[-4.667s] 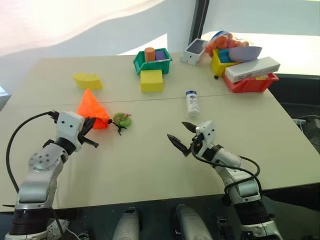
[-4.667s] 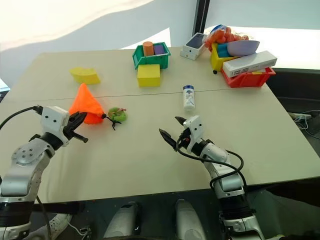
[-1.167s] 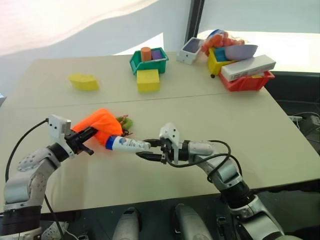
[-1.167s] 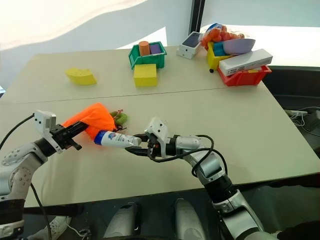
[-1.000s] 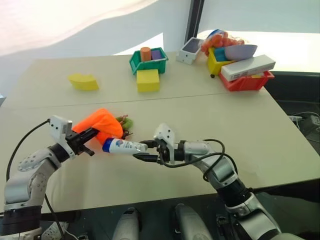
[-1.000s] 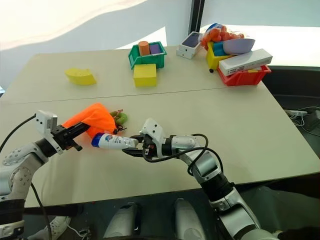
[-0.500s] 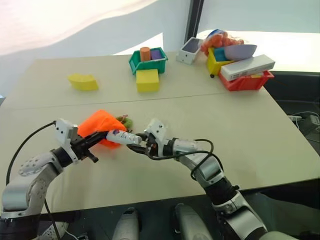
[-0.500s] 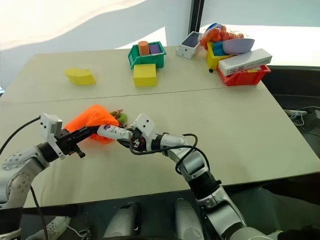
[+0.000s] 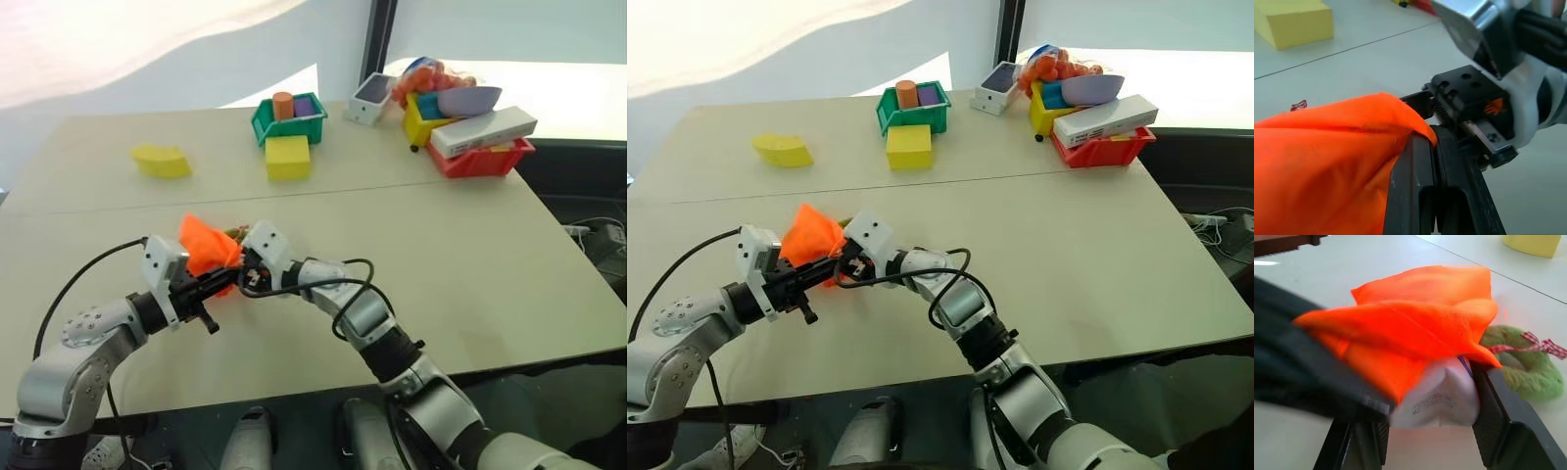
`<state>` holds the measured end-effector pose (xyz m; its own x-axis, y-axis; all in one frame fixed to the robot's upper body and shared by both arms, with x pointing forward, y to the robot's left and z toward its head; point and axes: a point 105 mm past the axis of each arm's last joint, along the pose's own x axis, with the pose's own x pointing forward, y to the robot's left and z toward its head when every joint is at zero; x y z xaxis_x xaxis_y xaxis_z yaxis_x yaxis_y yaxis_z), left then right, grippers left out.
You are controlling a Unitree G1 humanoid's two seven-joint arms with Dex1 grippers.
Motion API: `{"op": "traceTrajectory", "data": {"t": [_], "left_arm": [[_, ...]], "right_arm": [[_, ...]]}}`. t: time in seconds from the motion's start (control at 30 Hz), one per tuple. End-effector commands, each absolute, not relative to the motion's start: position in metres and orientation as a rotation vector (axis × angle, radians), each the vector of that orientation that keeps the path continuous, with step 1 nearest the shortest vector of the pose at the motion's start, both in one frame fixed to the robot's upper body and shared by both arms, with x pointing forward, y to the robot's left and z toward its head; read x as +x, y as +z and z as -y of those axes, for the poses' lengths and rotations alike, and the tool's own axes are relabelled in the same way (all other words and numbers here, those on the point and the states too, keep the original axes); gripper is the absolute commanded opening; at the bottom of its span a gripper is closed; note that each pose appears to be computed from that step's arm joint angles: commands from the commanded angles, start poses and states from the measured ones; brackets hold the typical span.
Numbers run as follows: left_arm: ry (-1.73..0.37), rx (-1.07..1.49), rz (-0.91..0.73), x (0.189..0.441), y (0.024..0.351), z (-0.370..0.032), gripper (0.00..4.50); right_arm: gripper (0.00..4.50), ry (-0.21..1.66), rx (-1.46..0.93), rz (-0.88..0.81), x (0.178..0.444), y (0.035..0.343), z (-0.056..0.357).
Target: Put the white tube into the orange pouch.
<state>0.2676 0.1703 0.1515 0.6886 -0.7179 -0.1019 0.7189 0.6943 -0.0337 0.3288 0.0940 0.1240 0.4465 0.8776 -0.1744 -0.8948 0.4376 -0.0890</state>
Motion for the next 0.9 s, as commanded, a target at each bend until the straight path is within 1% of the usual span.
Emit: {"op": "traceTrajectory", "data": {"t": [0.03,0.1,0.13,0.17,0.23,0.57,0.67,0.73,0.8,0.9], "left_arm": [[-0.814,0.017,-0.098,0.264,0.157,-0.169,0.00],[-0.789,0.018,-0.105,0.264,0.155,-0.175,0.00],[-0.773,0.022,-0.106,0.264,0.154,-0.179,0.00],[-0.763,0.025,-0.106,0.264,0.153,-0.182,0.00],[-0.725,0.019,-0.104,0.266,0.152,-0.191,0.00],[-0.511,-0.030,-0.090,0.269,0.144,-0.243,0.00],[-0.428,-0.032,-0.098,0.263,0.139,-0.267,0.00],[-0.393,0.004,-0.132,0.256,0.132,-0.282,0.00],[-0.358,0.045,-0.164,0.250,0.126,-0.295,0.00],[-0.284,0.091,-0.163,0.248,0.130,-0.318,0.00]], "right_arm": [[1.96,1.144,-0.155,-0.031,0.325,0.144,-0.104],[2.70,1.182,-0.145,-0.028,0.319,0.145,-0.104],[2.96,1.197,-0.144,-0.024,0.316,0.146,-0.102],[3.53,1.207,-0.144,-0.021,0.314,0.146,-0.101],[4.42,1.221,-0.141,-0.014,0.311,0.149,-0.095],[4.47,1.247,-0.086,-0.059,0.304,0.157,-0.049],[4.47,1.193,-0.099,-0.064,0.310,0.153,-0.030],[4.47,1.155,-0.101,-0.075,0.316,0.150,-0.023],[4.47,1.138,-0.113,-0.080,0.319,0.147,-0.020],[4.47,1.125,-0.136,-0.074,0.322,0.144,-0.021]]}}
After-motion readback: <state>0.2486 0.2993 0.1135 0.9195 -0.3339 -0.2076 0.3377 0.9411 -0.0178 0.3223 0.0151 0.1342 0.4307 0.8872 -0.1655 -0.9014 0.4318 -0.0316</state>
